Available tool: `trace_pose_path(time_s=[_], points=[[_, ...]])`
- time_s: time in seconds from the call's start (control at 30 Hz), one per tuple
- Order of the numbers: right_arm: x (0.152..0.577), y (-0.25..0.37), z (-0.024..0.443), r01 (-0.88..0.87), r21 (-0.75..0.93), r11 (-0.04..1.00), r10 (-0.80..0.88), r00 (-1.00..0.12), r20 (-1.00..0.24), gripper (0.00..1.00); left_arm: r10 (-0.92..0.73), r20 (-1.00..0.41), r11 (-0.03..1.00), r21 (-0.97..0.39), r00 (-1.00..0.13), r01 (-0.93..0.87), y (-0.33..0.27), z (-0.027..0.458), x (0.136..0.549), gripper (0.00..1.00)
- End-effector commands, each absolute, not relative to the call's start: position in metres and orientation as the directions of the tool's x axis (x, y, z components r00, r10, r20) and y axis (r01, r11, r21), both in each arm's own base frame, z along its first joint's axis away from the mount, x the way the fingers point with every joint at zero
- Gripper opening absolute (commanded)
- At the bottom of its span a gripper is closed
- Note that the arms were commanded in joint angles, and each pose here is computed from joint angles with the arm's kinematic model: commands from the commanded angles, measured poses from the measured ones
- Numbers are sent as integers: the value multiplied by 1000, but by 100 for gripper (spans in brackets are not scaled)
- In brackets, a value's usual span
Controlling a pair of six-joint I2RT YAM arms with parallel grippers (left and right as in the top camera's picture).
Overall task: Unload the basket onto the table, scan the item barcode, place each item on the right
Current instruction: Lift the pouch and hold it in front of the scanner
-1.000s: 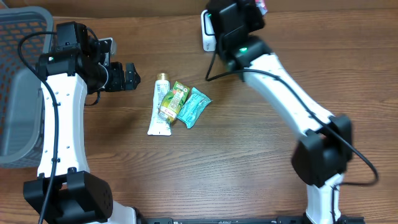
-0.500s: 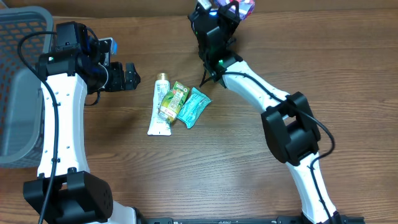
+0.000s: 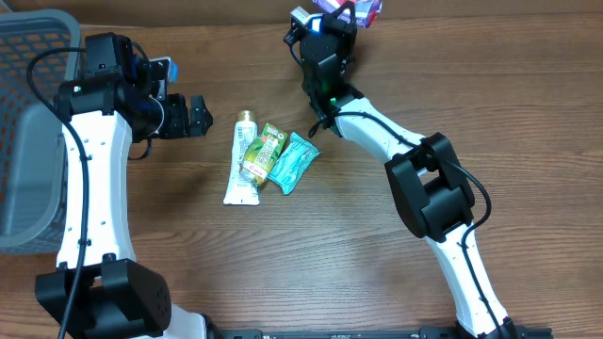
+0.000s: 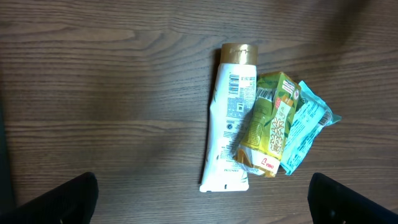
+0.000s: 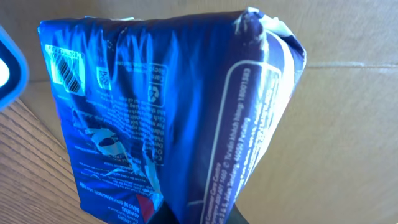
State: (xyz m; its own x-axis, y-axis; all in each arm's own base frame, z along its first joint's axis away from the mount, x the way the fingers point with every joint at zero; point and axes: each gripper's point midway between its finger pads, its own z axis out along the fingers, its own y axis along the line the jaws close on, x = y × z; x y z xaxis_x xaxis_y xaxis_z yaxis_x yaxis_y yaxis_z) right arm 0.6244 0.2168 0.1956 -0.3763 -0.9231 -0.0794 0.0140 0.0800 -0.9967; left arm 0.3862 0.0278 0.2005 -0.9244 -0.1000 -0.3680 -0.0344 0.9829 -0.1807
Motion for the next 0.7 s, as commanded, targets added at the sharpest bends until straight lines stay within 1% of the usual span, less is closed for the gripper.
trace_pose_path(time_s=[0.0, 0.13, 0.23, 0.67], points=[[626, 214, 199, 34, -996, 87, -915, -393, -93, 4, -112, -396, 981, -189, -911, -38, 27, 212, 384, 100], [623, 209, 191, 24, -996, 84, -902, -423, -86, 4, -112, -397, 981, -189, -911, -38, 27, 212, 384, 99], [620, 208, 187, 30, -993, 111, -894, -434, -113, 4, -112, -397, 981, -189, -911, -38, 27, 212, 384, 99], [613, 223, 187, 30, -993, 115, -898, -424, -117, 4, -112, -397, 981, -189, -911, -38, 27, 212, 384, 99]])
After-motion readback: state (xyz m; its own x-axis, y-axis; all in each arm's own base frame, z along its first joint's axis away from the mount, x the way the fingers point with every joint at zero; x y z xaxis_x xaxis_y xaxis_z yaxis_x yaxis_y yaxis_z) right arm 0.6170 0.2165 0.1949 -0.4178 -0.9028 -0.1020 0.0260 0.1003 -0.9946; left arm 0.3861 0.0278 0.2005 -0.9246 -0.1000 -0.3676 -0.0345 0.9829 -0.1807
